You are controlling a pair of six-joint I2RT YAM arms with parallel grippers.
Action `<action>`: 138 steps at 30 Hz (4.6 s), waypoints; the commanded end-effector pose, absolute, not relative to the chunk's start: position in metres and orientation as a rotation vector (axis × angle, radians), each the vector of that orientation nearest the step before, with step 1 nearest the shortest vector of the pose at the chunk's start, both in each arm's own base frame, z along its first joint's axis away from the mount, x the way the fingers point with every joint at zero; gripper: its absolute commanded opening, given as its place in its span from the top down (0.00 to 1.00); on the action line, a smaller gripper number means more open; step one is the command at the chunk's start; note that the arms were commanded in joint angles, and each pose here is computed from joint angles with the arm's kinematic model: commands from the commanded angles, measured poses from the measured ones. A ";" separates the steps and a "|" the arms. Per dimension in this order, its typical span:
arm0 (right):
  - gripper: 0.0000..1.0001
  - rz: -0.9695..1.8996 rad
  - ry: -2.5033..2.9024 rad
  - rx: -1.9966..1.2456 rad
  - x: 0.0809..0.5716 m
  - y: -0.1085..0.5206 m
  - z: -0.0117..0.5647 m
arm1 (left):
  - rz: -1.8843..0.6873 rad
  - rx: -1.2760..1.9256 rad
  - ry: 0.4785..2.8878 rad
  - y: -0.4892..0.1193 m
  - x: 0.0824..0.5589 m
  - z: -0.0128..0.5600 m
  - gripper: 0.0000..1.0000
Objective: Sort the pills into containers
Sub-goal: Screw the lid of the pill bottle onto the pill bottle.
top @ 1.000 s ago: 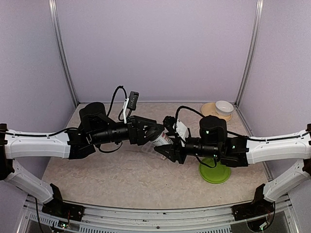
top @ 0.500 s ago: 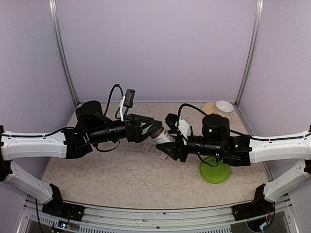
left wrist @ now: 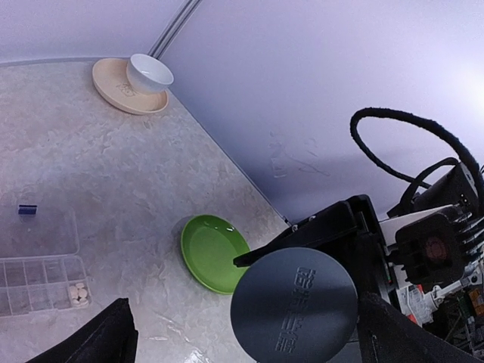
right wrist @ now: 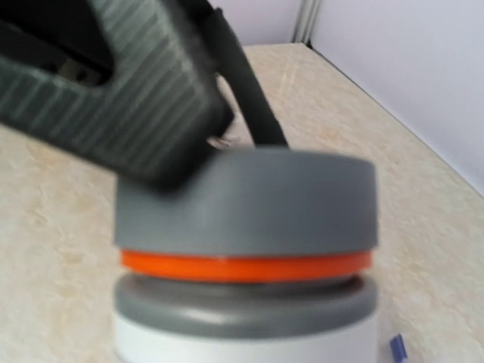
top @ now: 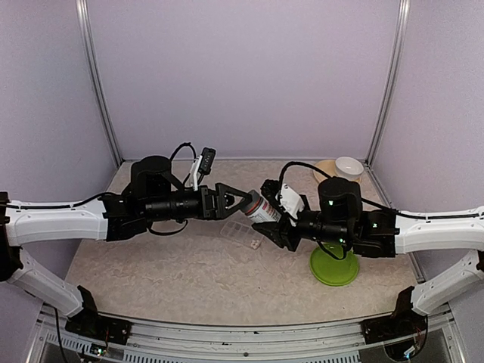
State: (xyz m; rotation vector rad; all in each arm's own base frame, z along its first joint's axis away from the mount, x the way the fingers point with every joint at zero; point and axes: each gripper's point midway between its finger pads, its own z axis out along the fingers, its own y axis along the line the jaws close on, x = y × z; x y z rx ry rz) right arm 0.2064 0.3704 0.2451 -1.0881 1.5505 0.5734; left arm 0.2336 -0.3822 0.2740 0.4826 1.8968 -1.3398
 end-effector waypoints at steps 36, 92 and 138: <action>0.79 0.998 1.600 -1.140 0.170 0.375 0.273 | -1.464 1.124 1.457 -0.404 0.157 0.304 0.51; 0.79 0.737 1.646 -1.021 0.217 0.392 0.269 | -1.450 0.496 1.618 -0.396 0.216 0.318 0.01; 0.79 0.630 1.605 -0.978 0.224 0.386 0.277 | -1.463 0.254 1.703 -0.379 0.230 0.320 0.01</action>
